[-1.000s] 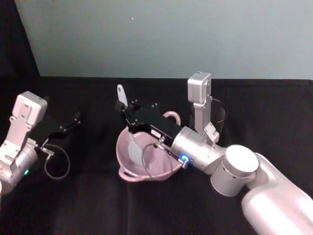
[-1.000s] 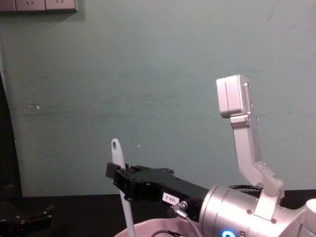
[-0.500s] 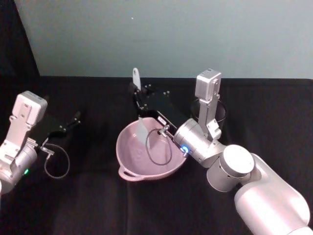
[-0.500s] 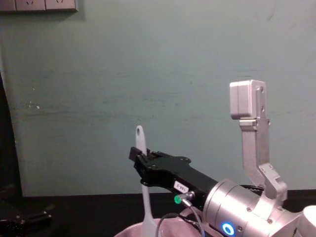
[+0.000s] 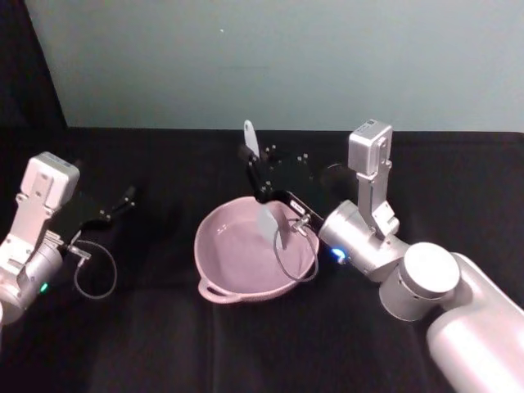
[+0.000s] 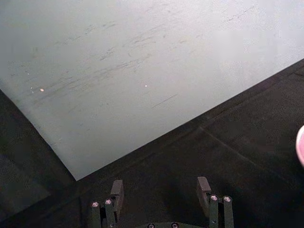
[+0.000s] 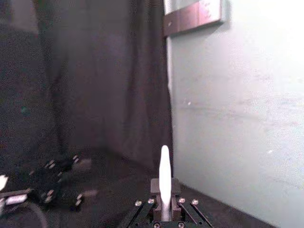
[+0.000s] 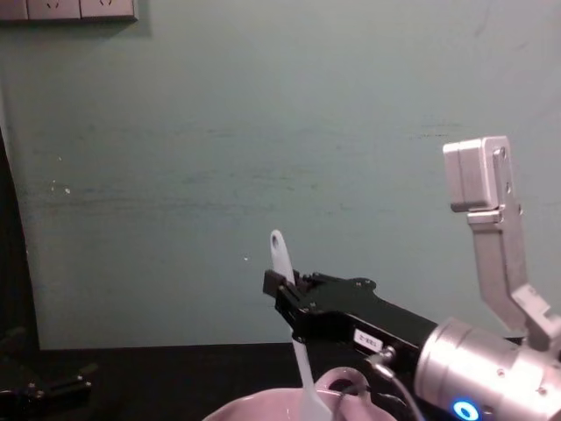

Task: Use the one hand to pick up the spoon and stir the clear water in the bowl.

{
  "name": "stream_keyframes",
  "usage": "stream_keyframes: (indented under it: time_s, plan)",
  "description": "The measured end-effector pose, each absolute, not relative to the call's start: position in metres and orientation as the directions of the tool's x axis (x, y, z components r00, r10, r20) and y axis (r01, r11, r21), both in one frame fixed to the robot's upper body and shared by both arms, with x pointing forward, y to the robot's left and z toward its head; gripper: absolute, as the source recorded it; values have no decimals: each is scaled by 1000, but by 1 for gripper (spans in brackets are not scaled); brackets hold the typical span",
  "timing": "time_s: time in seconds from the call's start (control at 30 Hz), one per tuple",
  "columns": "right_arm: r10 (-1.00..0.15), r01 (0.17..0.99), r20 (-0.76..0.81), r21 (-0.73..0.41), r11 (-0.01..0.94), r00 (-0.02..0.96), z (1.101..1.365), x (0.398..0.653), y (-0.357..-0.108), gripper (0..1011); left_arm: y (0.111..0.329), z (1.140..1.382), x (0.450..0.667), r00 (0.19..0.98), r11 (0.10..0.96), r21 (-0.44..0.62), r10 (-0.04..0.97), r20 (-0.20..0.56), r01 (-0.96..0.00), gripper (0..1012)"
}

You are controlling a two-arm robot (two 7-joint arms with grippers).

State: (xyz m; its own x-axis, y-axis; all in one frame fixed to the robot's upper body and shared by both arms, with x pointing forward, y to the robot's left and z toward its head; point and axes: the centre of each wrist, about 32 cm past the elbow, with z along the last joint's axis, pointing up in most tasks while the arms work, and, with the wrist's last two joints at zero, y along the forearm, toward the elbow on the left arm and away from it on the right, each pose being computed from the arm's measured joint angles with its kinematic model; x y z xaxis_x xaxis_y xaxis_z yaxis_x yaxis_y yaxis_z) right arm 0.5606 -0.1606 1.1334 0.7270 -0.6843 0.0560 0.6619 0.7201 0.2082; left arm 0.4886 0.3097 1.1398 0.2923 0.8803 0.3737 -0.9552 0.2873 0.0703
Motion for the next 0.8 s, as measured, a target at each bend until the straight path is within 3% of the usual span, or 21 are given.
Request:
stream_keyframes:
  time_s: [0.37, 0.8]
  plan:
    - [-564, 558, 11, 135, 819, 826, 1150, 543, -183, 113, 310, 1140, 489, 292, 287, 70, 880, 374, -955, 1011]
    - [-493, 497, -64, 152, 854, 868, 1153, 528, -172, 113, 310, 1140, 489, 292, 287, 70, 880, 374, -955, 1011]
